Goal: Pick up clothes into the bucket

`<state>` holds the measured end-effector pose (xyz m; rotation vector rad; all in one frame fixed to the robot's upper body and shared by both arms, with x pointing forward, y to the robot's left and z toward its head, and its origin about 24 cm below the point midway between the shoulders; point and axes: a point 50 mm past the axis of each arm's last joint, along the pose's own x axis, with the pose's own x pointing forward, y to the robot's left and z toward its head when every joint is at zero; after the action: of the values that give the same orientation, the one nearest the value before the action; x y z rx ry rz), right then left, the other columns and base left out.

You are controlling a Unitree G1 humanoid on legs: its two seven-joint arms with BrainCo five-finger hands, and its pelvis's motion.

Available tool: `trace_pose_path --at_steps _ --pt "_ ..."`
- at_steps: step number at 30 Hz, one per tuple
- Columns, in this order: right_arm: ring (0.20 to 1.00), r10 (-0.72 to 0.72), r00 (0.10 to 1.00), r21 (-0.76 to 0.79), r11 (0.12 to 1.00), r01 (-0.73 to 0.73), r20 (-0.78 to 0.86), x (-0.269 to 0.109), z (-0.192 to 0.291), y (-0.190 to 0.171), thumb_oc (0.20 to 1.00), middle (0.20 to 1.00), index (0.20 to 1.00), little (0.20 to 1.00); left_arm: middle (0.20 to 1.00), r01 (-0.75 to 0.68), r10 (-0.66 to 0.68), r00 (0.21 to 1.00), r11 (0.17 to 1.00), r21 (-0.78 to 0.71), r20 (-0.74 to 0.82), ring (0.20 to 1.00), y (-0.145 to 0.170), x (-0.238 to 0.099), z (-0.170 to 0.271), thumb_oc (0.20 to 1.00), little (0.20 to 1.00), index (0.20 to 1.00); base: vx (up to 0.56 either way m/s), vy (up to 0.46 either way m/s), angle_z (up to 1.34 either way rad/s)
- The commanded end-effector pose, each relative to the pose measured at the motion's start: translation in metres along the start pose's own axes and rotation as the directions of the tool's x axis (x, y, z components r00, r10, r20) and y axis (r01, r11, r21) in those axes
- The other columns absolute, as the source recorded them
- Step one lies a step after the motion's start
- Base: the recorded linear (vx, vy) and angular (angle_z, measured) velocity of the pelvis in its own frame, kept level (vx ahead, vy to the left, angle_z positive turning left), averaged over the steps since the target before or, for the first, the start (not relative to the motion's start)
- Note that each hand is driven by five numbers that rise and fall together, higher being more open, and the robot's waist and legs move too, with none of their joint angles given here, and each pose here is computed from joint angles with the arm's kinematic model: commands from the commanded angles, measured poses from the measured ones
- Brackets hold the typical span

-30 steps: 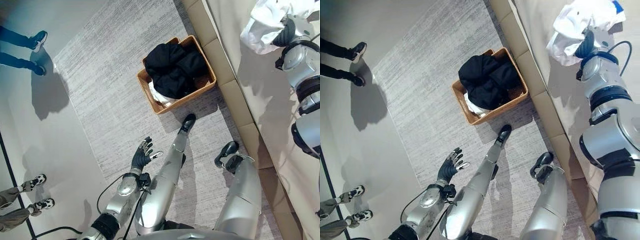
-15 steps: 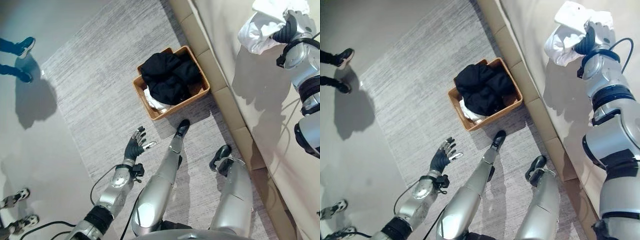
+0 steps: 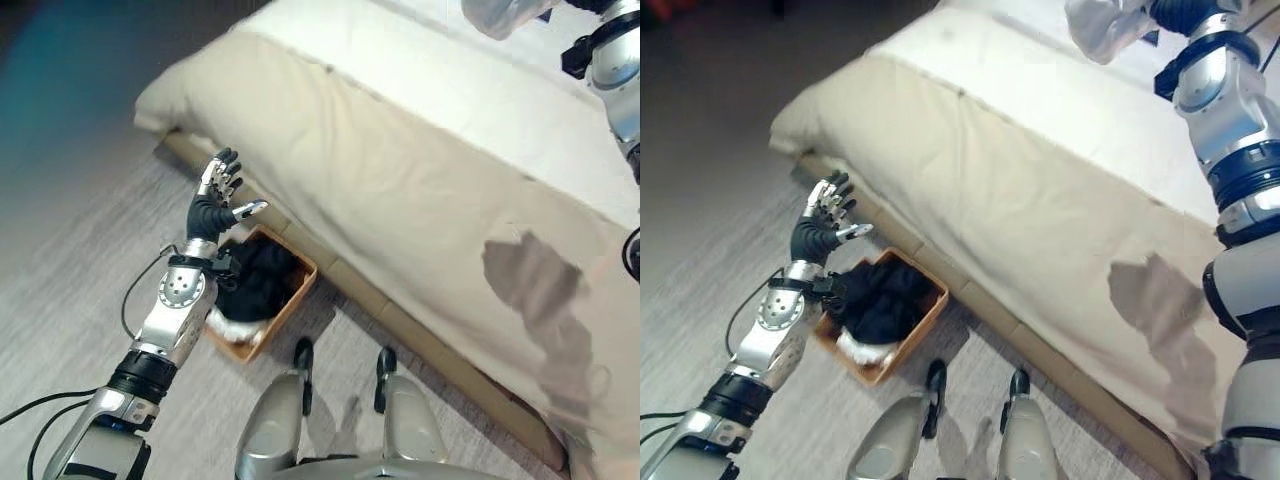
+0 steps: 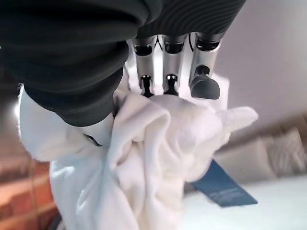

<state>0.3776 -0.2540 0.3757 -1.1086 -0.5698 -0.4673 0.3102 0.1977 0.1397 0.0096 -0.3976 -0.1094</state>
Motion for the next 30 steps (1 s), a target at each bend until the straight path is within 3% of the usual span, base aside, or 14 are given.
trace_pose_path --at_steps 1,8,15,17,22,30 --pt "0.2 -0.052 0.993 0.009 0.999 0.051 0.108 0.009 0.021 -0.028 0.2 0.2 0.2 0.2 1.0 0.053 -0.052 0.996 0.998 -0.018 0.075 1.0 -0.008 -0.002 0.011 1.0 1.0 1.0 0.05 -0.024 -0.31" --pt "0.2 0.105 0.975 0.04 0.993 -0.115 0.196 -0.008 0.023 -0.014 0.2 0.2 0.2 0.2 1.0 0.144 -0.14 0.984 0.989 -0.025 0.111 1.0 -0.028 0.016 0.023 1.0 1.0 1.0 0.06 -0.084 -0.16" --pt "0.2 0.412 0.875 0.038 0.9 -0.435 0.252 -0.039 0.017 0.014 0.2 0.2 0.2 0.2 1.0 0.279 -0.278 0.95 0.96 0.012 0.141 1.0 -0.047 0.036 0.04 1.0 1.0 1.0 0.01 -0.076 0.0" --pt "0.2 0.436 0.861 0.043 0.886 -0.461 0.262 -0.044 0.017 0.017 0.2 0.2 0.2 0.2 1.0 0.286 -0.286 0.947 0.958 0.023 0.147 1.0 -0.048 0.037 0.042 1.0 1.0 1.0 -0.01 -0.043 -0.03" --pt "0.2 0.553 0.773 0.061 0.8 -0.597 0.31 -0.07 0.017 0.032 0.2 0.2 0.2 0.2 1.0 0.312 -0.359 0.896 0.928 0.205 0.26 1.0 -0.061 0.042 0.072 1.0 1.0 1.0 -0.02 -0.039 -0.04" --pt "0.2 0.593 0.714 0.3 0.651 -0.698 0.373 -0.093 0.015 0.042 0.2 0.2 0.2 0.2 1.0 0.222 -0.449 0.803 0.837 0.501 0.393 1.0 -0.089 0.046 0.1 1.0 1.0 1.0 0.0 -0.004 0.0"
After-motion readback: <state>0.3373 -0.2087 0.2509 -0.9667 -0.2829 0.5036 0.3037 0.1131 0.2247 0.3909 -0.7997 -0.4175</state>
